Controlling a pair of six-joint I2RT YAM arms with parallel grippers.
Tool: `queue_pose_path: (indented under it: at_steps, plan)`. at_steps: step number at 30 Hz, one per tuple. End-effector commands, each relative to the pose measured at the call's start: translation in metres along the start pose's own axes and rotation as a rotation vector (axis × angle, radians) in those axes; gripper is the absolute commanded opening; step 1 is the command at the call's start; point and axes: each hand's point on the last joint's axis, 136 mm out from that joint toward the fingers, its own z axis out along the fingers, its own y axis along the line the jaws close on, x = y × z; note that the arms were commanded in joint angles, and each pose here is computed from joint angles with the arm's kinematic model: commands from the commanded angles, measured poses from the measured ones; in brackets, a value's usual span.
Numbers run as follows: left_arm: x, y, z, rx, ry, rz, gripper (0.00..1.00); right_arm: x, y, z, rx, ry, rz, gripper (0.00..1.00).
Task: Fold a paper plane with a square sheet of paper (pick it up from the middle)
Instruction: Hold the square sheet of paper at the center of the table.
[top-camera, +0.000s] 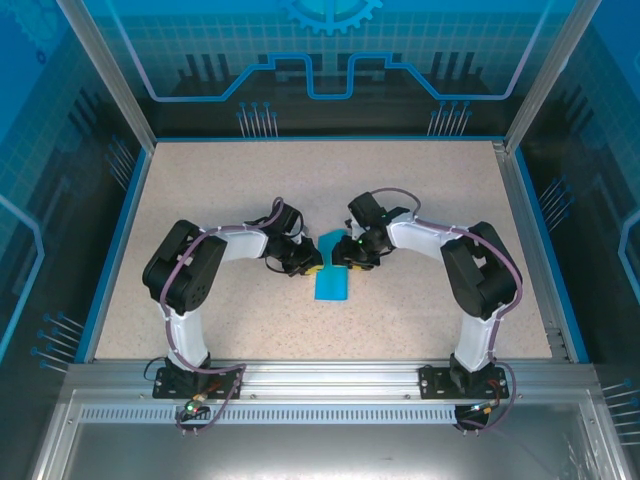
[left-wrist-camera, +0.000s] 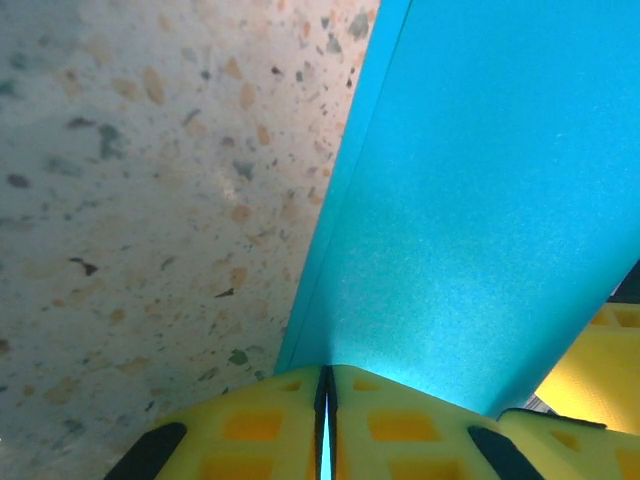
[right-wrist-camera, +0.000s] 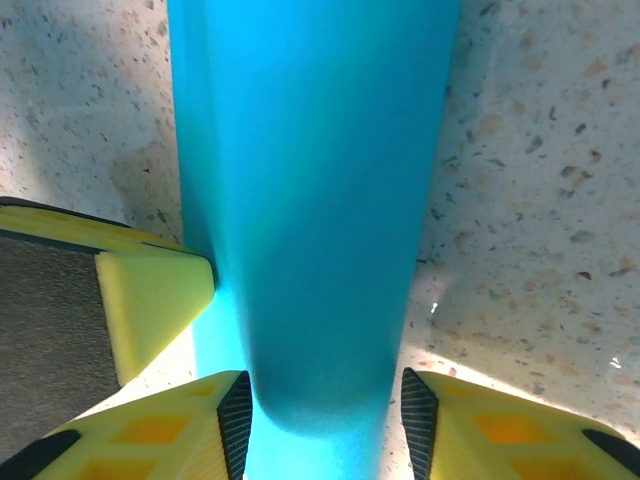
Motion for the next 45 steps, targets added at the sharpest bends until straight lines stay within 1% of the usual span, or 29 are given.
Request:
queue_pose_path:
  at_steps: [1, 5, 7, 8, 9, 13, 16, 18, 20, 24, 27, 32, 45]
  plan:
    - [0.004, 0.005, -0.002, -0.042, 0.004, 0.000, 0.14, 0.005, -0.013, 0.007, 0.018, 0.032, 0.009, 0.46]
    - [0.003, -0.008, -0.011, -0.006, -0.012, 0.031, 0.21, 0.008, -0.021, 0.012, 0.042, 0.044, 0.019, 0.46]
    - [0.002, -0.017, -0.022, 0.009, -0.047, 0.056, 0.24, 0.009, -0.022, 0.014, 0.047, 0.048, 0.026, 0.45]
    - [0.001, -0.020, -0.028, 0.011, -0.072, 0.066, 0.28, 0.009, -0.023, 0.014, 0.049, 0.047, 0.029, 0.45]
    - [-0.001, -0.022, -0.037, 0.000, -0.110, 0.073, 0.34, 0.009, -0.025, 0.014, 0.057, 0.044, 0.033, 0.45]
    - [-0.010, -0.011, -0.072, -0.093, -0.275, 0.056, 0.41, 0.009, -0.030, 0.014, 0.088, 0.047, 0.047, 0.46]
    - [-0.015, -0.002, -0.092, -0.143, -0.352, 0.038, 0.41, 0.009, -0.034, 0.013, 0.112, 0.043, 0.068, 0.47]
    - [-0.016, 0.002, -0.100, -0.149, -0.378, 0.030, 0.42, 0.009, -0.034, 0.013, 0.108, 0.041, 0.072, 0.48]
    - [-0.017, 0.005, -0.105, -0.148, -0.390, 0.018, 0.42, 0.008, -0.036, 0.012, 0.122, 0.042, 0.089, 0.48]
    - [-0.017, 0.007, -0.106, -0.143, -0.389, 0.012, 0.42, 0.008, -0.032, 0.016, 0.092, 0.058, 0.109, 0.49]
    - [-0.016, 0.008, -0.103, -0.140, -0.382, 0.007, 0.43, 0.008, -0.034, 0.017, 0.113, 0.071, 0.107, 0.53]
    - [-0.017, 0.010, -0.103, -0.148, -0.382, 0.008, 0.43, 0.010, -0.041, 0.016, 0.164, 0.095, 0.108, 0.51]
    - [-0.015, 0.003, -0.093, -0.113, -0.332, 0.030, 0.42, 0.011, -0.043, 0.019, 0.170, 0.104, 0.095, 0.49]
